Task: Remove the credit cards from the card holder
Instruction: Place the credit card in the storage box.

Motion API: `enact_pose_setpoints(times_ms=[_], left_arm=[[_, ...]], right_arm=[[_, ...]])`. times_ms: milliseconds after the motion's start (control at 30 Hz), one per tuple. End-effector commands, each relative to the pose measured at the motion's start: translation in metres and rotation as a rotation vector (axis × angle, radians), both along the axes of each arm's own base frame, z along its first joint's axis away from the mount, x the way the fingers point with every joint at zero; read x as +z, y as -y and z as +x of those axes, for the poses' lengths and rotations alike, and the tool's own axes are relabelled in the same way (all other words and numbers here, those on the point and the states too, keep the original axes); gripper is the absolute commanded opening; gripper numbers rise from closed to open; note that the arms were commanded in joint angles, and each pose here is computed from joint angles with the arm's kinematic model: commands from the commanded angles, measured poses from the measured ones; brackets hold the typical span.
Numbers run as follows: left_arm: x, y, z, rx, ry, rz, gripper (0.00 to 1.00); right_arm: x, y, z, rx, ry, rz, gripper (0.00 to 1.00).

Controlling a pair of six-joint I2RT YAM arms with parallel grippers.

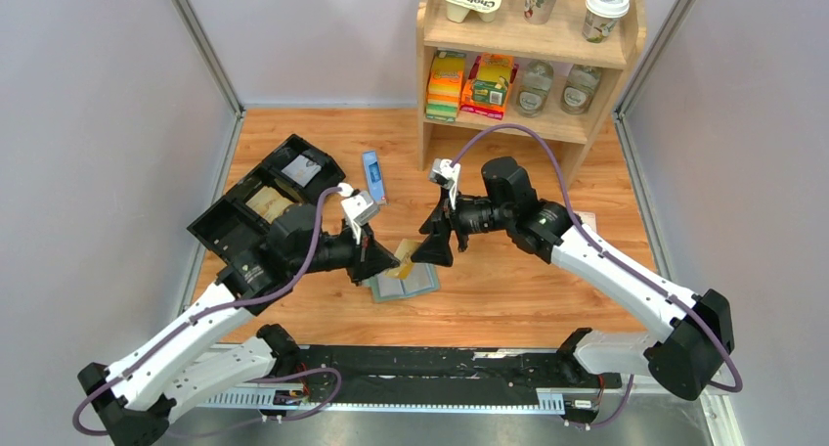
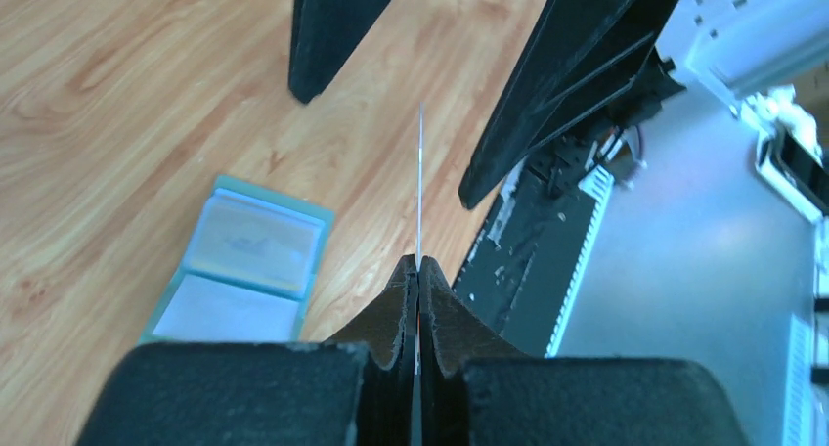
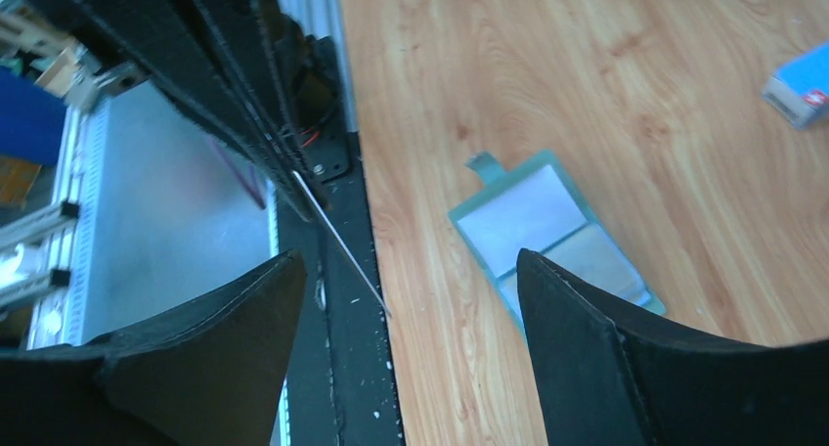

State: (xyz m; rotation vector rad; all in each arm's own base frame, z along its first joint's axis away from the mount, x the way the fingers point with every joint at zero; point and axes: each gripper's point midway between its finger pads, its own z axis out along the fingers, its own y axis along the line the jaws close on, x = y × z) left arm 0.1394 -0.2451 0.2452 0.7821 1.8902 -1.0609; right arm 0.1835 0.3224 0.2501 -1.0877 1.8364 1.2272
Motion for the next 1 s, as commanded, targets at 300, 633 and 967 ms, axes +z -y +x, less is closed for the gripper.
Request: enact_pose_setpoints(times_ms=[300, 633, 967], left_arm=[[0.023, 0.01, -0.017, -0.229, 0.035, 0.1, 0.11], [0.046, -0.044, 0.036, 0.383, 0.121, -0.164, 0.67], [0.047, -0.023, 0.028, 0.348, 0.007, -0.564, 0.67]], right_arm=[[0.035, -0.003, -0.044, 0.278, 0.036, 0.12, 0.0], [0.048, -0.006, -0.01, -0.006, -0.113, 0.3, 0.0], [0.063, -0.008, -0.007, -0.078, -0.257, 0.501, 0.0]])
